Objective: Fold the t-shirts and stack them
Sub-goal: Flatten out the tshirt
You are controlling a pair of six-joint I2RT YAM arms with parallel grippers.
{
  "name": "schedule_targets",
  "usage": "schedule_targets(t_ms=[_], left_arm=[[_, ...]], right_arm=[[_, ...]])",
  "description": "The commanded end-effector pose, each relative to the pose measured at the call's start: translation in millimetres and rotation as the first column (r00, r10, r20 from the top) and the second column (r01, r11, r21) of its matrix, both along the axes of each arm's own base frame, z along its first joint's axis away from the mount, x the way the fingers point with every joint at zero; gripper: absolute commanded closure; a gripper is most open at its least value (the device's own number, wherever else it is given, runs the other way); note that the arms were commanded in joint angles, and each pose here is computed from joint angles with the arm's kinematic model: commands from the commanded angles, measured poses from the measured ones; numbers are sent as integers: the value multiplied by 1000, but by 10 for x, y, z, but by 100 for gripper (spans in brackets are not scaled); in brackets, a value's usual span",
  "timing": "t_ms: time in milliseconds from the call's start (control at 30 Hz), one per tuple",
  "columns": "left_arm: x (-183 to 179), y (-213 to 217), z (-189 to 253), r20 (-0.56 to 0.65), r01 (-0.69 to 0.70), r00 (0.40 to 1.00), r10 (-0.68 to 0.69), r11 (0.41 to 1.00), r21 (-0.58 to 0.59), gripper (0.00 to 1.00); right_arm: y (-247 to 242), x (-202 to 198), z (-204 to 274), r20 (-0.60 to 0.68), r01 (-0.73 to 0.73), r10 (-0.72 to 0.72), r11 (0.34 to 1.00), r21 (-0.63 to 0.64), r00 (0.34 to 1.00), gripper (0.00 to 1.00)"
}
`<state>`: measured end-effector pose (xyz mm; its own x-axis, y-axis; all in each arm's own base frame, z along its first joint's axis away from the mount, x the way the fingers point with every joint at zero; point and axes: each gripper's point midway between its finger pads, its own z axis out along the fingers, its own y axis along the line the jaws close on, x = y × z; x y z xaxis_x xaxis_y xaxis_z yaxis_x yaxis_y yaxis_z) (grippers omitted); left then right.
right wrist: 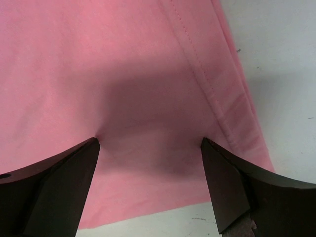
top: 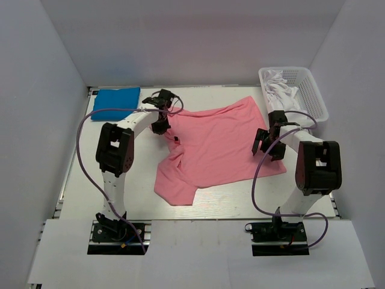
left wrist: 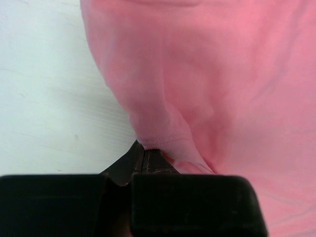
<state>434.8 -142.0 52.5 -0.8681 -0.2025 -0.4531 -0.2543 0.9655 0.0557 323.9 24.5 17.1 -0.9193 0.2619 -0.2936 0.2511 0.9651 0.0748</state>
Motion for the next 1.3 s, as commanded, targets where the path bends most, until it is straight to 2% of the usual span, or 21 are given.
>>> schedule_targets(t_ms=[0, 167, 367, 533, 667, 733, 767, 800, 833, 867, 900, 933, 967, 1033, 1133, 1167, 1200, 1233, 1267], left_arm=[[80, 182, 319, 36, 87, 996, -87, 996, 13, 100], [221, 455, 298, 22, 135, 990, -136, 989, 56, 100], [352, 774, 354, 30, 113, 993, -116, 991, 72, 100], [495, 894, 316, 71, 153, 985, -155, 988, 34, 100], [562, 683, 313, 89, 270, 961, -263, 960, -71, 98], [557, 631, 422, 107, 286, 955, -275, 954, -94, 84], [521, 605, 427, 107, 284, 956, -273, 952, -113, 73], [516, 573, 479, 119, 294, 953, -280, 947, -127, 47], [492, 553, 506, 124, 285, 955, -269, 948, -143, 37], [458, 569, 618, 134, 271, 958, -253, 952, -142, 33], [419, 571, 659, 130, 263, 961, -245, 954, -147, 21], [366, 575, 687, 118, 252, 965, -236, 955, -154, 3], [340, 589, 752, 123, 219, 972, -200, 963, -160, 0], [181, 544, 802, 110, 192, 979, -172, 959, -209, 0], [-111, 438, 768, 76, 154, 988, -137, 941, -302, 0], [-211, 375, 729, 62, 145, 989, -132, 936, -321, 0], [-256, 359, 721, 73, 143, 989, -125, 931, -336, 0], [-458, 373, 535, 25, 131, 991, -130, 930, -344, 0], [-546, 361, 595, 36, 115, 993, -110, 924, -364, 0]], right_arm=[[-11, -49, -118, -37, 14, -15, 1000, -5, 999, 11], [-57, -91, -226, -84, 43, -45, 999, -24, 995, 12], [-108, -97, -264, -103, 64, -69, 996, -54, 992, 12], [-169, -77, -258, -101, 78, -85, 994, -78, 991, 12], [-98, 3, -190, -71, 34, -37, 998, -48, 997, 14], [34, 86, -34, -9, -7, 7, 1000, 15, 1000, 14], [82, 169, 37, 32, -38, 37, 999, 26, 999, 14], [113, 275, 188, 98, -51, 47, 998, 34, 994, 12], [206, 367, 347, 156, -112, 104, 993, 45, 982, 10], [252, 478, 494, 201, -132, 122, 990, 39, 972, 10], [277, 553, 654, 247, -144, 133, 989, 30, 960, 10], [477, 566, 767, 278, -237, 211, 970, 61, 937, 10], [656, 730, 1050, 350, -287, 246, 955, 69, 904, 10], [1006, 815, 1272, 403, -397, 333, 914, 82, 852, 10], [1720, 889, 1442, 471, -552, 438, 824, 131, 766, 10], [2024, 831, 1544, 500, -619, 474, 767, 169, 724, 10], [2259, 908, 1485, 517, -645, 481, 739, 196, 708, 10], [2394, 901, 1482, 518, -646, 467, 724, 240, 716, 10], [2551, 896, 1514, 537, -668, 463, 687, 285, 705, 10]])
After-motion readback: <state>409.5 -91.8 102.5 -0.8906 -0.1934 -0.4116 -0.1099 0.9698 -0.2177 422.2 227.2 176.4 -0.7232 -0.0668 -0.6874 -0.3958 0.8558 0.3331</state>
